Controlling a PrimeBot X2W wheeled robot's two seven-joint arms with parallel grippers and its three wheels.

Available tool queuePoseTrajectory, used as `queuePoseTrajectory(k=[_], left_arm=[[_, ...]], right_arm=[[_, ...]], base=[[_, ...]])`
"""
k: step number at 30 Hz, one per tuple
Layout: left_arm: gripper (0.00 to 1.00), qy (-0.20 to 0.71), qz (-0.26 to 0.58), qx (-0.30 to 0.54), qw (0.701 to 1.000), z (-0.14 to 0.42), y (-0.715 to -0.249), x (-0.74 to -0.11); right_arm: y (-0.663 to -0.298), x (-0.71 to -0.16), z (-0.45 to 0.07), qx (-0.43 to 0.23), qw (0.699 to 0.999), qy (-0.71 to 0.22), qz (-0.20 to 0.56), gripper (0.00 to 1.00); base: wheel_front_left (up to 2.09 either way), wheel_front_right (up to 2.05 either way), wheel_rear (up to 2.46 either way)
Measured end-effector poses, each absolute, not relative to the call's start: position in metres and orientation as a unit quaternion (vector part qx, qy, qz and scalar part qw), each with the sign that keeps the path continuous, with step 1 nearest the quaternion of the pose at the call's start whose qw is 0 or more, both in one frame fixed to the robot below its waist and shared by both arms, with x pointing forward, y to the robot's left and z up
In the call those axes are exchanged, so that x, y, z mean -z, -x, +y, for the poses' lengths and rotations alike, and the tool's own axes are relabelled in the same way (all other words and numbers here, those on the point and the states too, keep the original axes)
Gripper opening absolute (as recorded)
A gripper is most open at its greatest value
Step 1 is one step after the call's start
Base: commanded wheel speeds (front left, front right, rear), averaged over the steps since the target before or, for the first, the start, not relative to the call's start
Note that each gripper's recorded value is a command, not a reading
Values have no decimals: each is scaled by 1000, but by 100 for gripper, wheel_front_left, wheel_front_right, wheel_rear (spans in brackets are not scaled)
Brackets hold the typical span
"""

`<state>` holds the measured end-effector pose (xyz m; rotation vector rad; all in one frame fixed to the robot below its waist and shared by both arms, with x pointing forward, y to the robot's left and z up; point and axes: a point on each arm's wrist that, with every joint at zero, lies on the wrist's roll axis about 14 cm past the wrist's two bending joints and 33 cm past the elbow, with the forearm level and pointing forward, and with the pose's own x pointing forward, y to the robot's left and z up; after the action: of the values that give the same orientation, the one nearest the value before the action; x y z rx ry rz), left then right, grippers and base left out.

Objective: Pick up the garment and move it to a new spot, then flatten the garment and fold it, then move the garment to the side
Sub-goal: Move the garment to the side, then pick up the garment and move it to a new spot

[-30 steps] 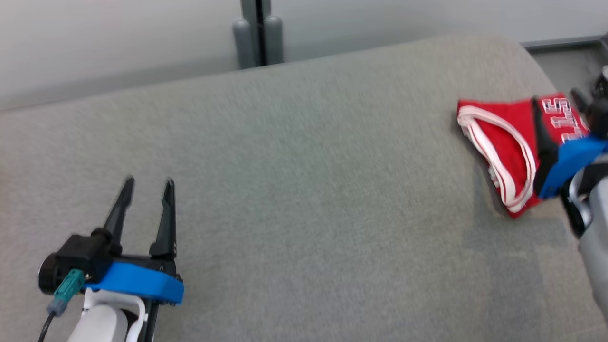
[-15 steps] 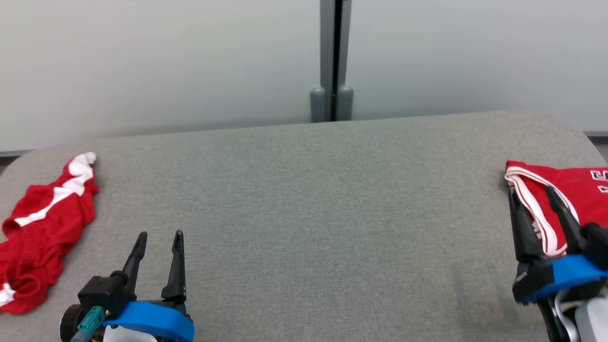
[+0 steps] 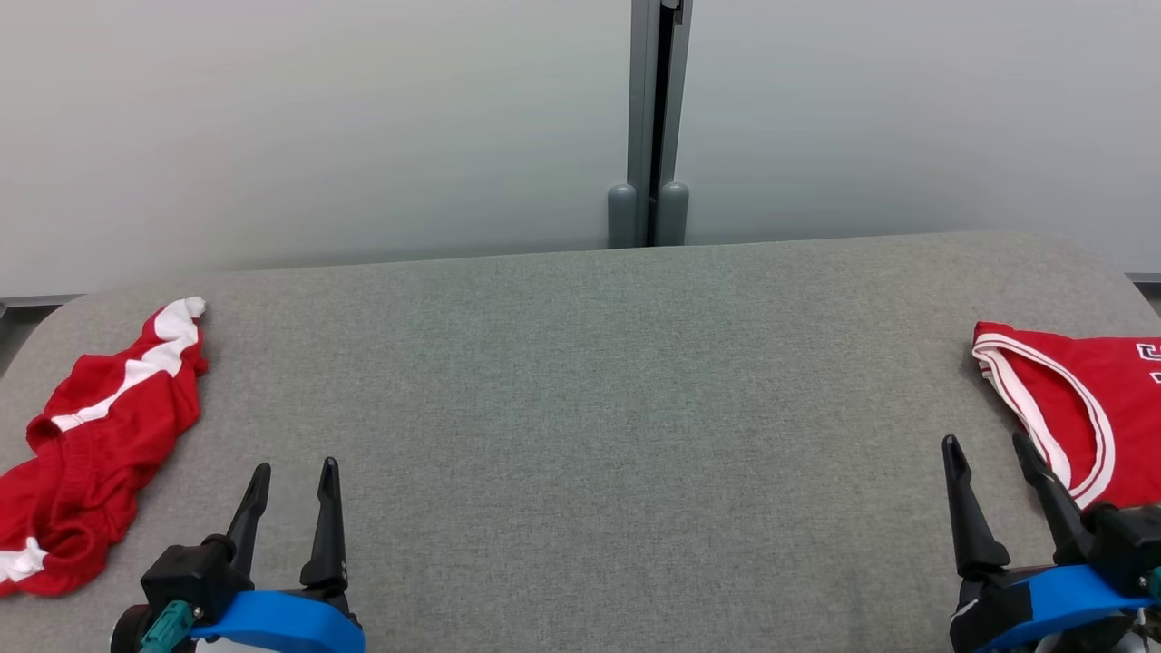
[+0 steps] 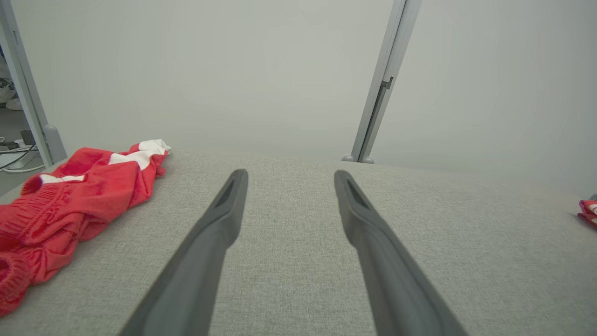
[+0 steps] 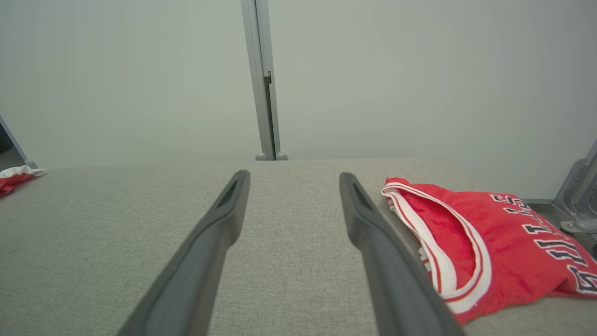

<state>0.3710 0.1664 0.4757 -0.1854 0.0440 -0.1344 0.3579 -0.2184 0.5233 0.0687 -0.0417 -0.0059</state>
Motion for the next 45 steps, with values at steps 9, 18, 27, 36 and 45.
queuePoseTrajectory(k=[9, 18, 27, 36, 45], left_arm=[[100, 96, 25, 63, 993, 168, -367, -472], [100, 92, 21, 51, 994, 178, -362, -473], [100, 87, 2, 5, 996, 210, -344, -482], [100, 86, -12, -76, 993, 259, -306, -486], [100, 85, -10, -150, 985, 297, -265, -481]], right_arm=[[-358, -522, -210, -3, 999, -39, -15, 100], [-365, -514, -203, -13, 999, -42, -6, 100], [-383, -510, -165, -70, 997, -44, -2, 100], [-405, -510, -104, -153, 987, -43, 2, 100], [-414, -502, -43, -232, 971, -47, 19, 100]], base=[[0, 0, 0], [0, 0, 0], [0, 0, 0], [0, 0, 0], [0, 0, 0]])
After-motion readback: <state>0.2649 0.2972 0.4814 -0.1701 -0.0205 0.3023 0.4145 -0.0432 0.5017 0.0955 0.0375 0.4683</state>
